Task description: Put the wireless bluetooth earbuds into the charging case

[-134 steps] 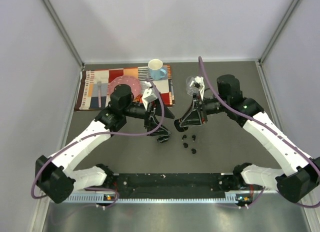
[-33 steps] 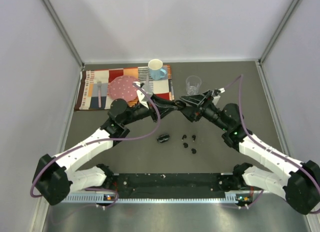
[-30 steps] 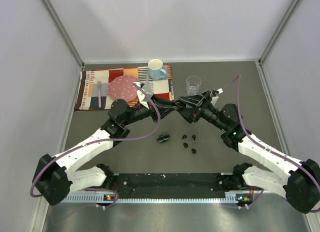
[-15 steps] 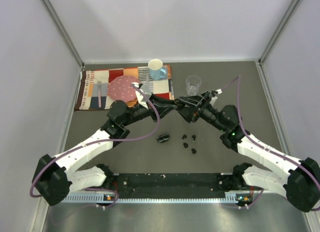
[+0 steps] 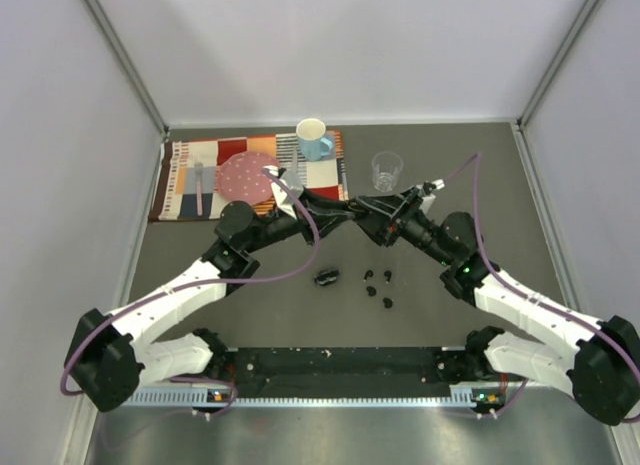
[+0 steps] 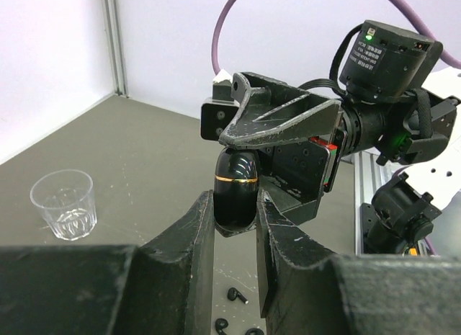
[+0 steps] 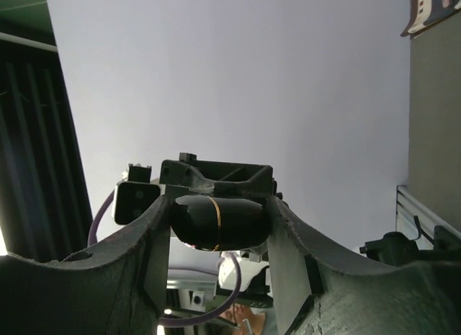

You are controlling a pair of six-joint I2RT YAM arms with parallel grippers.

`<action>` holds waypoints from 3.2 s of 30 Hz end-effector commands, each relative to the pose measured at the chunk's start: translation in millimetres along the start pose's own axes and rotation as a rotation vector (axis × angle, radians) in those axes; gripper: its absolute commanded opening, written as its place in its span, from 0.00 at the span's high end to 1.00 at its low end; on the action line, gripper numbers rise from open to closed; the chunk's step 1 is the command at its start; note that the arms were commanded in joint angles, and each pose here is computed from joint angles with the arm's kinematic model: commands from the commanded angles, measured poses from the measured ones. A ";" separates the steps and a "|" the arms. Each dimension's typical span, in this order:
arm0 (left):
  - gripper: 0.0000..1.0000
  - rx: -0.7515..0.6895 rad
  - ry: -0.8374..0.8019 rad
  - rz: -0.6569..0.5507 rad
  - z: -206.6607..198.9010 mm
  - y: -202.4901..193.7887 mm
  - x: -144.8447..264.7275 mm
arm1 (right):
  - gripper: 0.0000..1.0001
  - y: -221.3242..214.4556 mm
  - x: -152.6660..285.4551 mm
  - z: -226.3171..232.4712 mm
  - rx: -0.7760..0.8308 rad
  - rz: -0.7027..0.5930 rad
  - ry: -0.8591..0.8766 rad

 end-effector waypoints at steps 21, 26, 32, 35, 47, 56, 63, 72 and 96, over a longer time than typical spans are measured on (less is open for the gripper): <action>0.66 0.035 -0.125 0.057 -8.3 -1.0 -13.4 | 1.00 -15.3 -7.7 18.5 0.190 0.078 -0.040; 0.82 0.042 -0.120 0.050 -6.7 0.3 -16.9 | 1.00 -15.4 -7.0 17.1 0.193 0.081 -0.042; 1.00 0.048 -0.105 0.056 -5.3 -4.8 -15.5 | 0.60 -16.7 -4.0 13.9 0.283 0.096 -0.085; 1.00 0.034 -0.081 0.000 -7.4 -6.9 -6.9 | 0.19 -9.4 3.5 10.4 0.416 0.060 -0.178; 1.00 -0.070 0.102 -0.264 -16.7 -6.7 54.7 | 0.12 -11.1 45.7 20.0 1.042 0.249 -0.336; 1.00 -0.063 0.033 -0.260 -24.9 -11.3 55.2 | 0.17 -29.1 37.9 22.8 1.119 0.406 -0.307; 1.00 -0.076 0.000 -0.218 -26.0 -16.7 51.9 | 0.18 -37.6 25.8 23.0 1.113 0.429 -0.288; 1.00 -0.090 -0.144 -0.183 -37.3 -19.2 44.2 | 0.19 -32.9 12.7 19.7 1.103 0.388 -0.312; 1.00 -0.058 -0.111 -0.211 -31.6 -13.0 37.8 | 0.23 -38.1 15.2 2.9 1.104 0.443 -0.305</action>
Point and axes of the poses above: each gripper's point midway between its finger pads, its own x axis back along the fingers, its own z axis along the line the jaws close on, y = z × x, the point moved 6 cm from there along x, back along the fingers, and after that the axes turned 5 degrees about -x, right-handed, at the moved point
